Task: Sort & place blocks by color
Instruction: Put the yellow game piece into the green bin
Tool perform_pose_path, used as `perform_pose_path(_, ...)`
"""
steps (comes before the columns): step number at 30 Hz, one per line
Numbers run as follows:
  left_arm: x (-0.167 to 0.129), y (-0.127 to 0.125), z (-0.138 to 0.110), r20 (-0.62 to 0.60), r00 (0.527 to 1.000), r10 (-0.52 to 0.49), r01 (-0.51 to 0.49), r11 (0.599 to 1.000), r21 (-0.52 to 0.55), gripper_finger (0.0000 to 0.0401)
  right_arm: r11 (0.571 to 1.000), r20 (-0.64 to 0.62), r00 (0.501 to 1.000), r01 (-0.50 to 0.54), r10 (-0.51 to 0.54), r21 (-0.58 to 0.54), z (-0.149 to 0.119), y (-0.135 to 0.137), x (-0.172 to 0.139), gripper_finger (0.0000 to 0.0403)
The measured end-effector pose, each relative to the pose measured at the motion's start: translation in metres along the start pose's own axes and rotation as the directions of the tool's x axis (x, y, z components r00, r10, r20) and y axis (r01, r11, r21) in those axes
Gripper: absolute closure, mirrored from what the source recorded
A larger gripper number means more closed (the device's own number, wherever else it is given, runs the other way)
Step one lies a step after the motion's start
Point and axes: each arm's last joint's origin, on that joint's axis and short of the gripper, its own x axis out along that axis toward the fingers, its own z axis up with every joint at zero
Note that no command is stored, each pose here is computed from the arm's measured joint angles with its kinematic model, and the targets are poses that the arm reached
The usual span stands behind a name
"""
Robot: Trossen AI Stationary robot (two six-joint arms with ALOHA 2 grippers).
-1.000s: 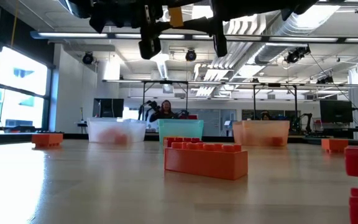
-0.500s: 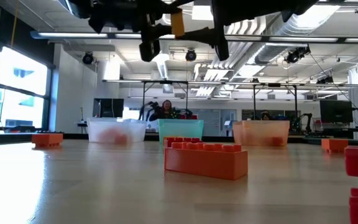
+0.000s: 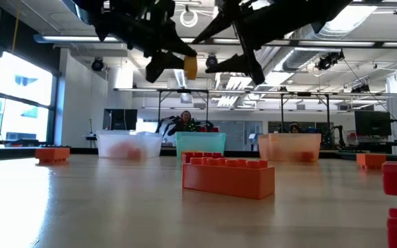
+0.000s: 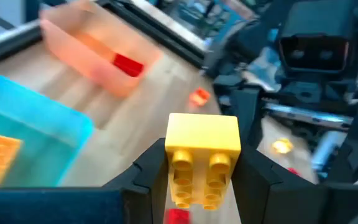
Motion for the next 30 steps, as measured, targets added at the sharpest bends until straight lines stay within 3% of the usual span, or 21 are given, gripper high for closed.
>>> perform_pose_path(9, 0.005, 0.015, -0.001, 0.038, 0.979, 0.198, -0.201, 0.977, 0.073, 0.0291, 0.993, -0.026, 0.994, 0.103, -0.104, -0.053, 0.008, -0.018, 0.002, 0.0135)
perform_pose_path(14, 0.019, 0.033, -0.009, 0.004, 0.955, 0.296, -0.295, 0.953, 0.063, 0.0291, 0.988, -0.019, 0.991, 0.128, -0.130, -0.091, 0.013, -0.024, 0.003, 0.0135)
perform_pose_path(19, 0.035, 0.053, -0.022, -0.065, 0.938, 0.340, -0.338, 0.940, 0.043, 0.0286, 0.983, -0.004, 0.989, 0.146, -0.147, -0.112, 0.019, -0.030, 0.003, 0.0135)
perform_pose_path(30, 0.056, 0.072, -0.030, -0.042, 0.936, 0.349, -0.348, 0.937, 0.025, 0.0286, 0.979, -0.010, 0.985, 0.169, -0.171, -0.111, 0.020, -0.034, 0.003, 0.0135)
